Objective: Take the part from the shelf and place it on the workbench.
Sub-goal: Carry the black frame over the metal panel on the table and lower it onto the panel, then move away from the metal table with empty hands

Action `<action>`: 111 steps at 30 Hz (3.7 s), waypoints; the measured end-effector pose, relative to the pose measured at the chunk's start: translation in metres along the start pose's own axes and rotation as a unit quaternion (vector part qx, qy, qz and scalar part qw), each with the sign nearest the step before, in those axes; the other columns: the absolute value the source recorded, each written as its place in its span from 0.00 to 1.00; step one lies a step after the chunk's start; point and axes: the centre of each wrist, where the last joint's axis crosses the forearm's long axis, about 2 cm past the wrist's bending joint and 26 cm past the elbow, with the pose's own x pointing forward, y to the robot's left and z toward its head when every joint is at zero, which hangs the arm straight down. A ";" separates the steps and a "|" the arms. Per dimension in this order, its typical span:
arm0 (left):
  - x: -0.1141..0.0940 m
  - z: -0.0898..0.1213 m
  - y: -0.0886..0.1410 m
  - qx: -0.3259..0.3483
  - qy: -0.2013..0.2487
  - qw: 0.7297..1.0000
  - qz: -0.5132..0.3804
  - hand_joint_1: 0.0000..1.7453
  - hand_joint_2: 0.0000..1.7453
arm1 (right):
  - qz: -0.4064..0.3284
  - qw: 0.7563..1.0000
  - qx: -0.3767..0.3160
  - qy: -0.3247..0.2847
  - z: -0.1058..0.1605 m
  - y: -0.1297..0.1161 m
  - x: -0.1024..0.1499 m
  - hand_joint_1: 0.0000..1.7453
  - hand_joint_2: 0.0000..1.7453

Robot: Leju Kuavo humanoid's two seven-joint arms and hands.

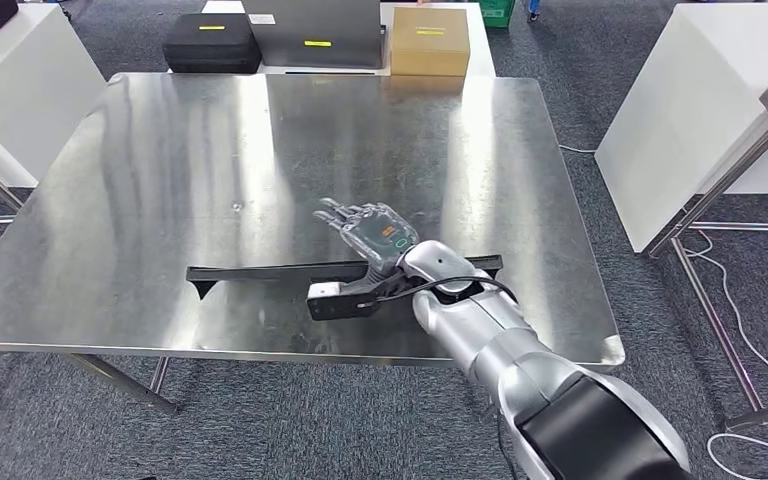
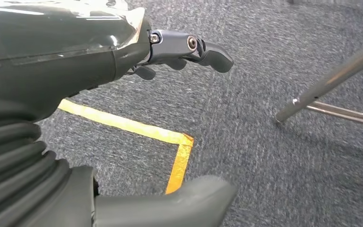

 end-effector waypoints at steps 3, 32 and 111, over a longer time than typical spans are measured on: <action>-0.002 0.001 0.001 0.002 0.004 1.000 0.004 0.00 0.00 | -0.005 0.999 0.013 0.030 0.009 0.004 -0.016 0.00 0.00; -0.008 0.006 0.002 0.008 0.015 1.000 0.017 0.00 0.00 | -0.134 0.938 0.101 0.303 0.079 0.023 -0.111 0.00 0.00; -0.012 0.000 0.015 -0.080 0.088 0.993 -0.026 0.00 0.00 | -0.469 0.351 0.066 0.808 0.416 0.327 0.124 0.00 0.00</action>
